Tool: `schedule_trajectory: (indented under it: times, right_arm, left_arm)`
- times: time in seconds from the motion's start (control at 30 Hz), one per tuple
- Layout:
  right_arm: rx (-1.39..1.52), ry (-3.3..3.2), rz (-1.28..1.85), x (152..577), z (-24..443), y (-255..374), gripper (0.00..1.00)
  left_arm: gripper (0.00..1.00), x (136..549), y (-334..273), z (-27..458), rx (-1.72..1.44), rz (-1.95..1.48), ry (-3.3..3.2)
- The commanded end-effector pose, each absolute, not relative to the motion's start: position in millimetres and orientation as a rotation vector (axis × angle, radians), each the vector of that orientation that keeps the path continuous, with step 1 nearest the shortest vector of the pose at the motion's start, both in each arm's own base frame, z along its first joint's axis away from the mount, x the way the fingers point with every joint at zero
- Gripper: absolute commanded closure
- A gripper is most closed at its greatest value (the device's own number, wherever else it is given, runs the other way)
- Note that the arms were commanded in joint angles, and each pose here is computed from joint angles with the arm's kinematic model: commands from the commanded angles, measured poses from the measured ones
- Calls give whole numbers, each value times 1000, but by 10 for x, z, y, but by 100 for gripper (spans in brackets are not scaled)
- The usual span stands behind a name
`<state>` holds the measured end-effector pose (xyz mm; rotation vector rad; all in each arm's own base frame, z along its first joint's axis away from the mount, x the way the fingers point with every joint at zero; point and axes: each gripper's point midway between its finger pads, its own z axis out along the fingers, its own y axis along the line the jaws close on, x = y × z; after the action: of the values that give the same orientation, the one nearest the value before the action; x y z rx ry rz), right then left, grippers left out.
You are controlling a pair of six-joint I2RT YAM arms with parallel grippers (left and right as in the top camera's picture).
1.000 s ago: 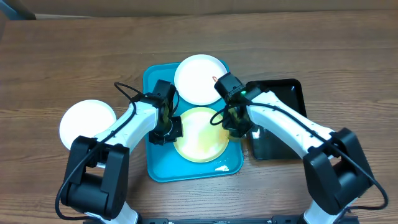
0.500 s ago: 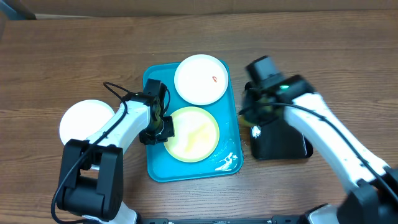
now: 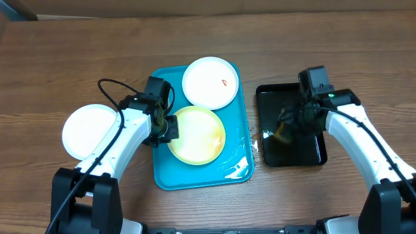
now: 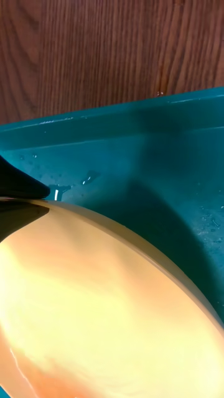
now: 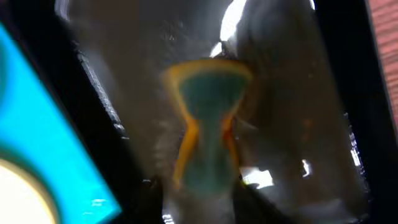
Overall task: Clean dirty plates on tray and stack at the side
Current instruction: 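Return the sponge to the black tray with the right gripper, then lift the yellow plate with left gripper and tilt it over the black tray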
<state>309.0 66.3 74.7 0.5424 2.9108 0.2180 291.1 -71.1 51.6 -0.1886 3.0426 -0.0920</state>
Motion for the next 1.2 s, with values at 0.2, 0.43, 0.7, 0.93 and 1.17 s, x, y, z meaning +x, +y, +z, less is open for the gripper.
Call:
schedule_trajectory:
  times: [0.2,0.43,0.7,0.93,1.17]
  right_arm:
    - [670,2755,229,3207,1411,280,59]
    - [946,2594,331,2963,1909,-339,48]
    - [1026,2585,332,2832,1887,-601,48]
    - [1003,2595,327,2827,1884,-600,48]
    - [1006,2602,327,2811,1878,-594,48]
  left_arm:
    - [96,3118,-937,810,-36,-145,2959]
    - [96,3412,-1496,1569,174,-166,2777]
    - [96,3675,-2129,2130,287,-23,2455]
    - [96,3741,-2744,2100,356,165,2232]
    - [96,3625,-3129,2205,425,305,2046]
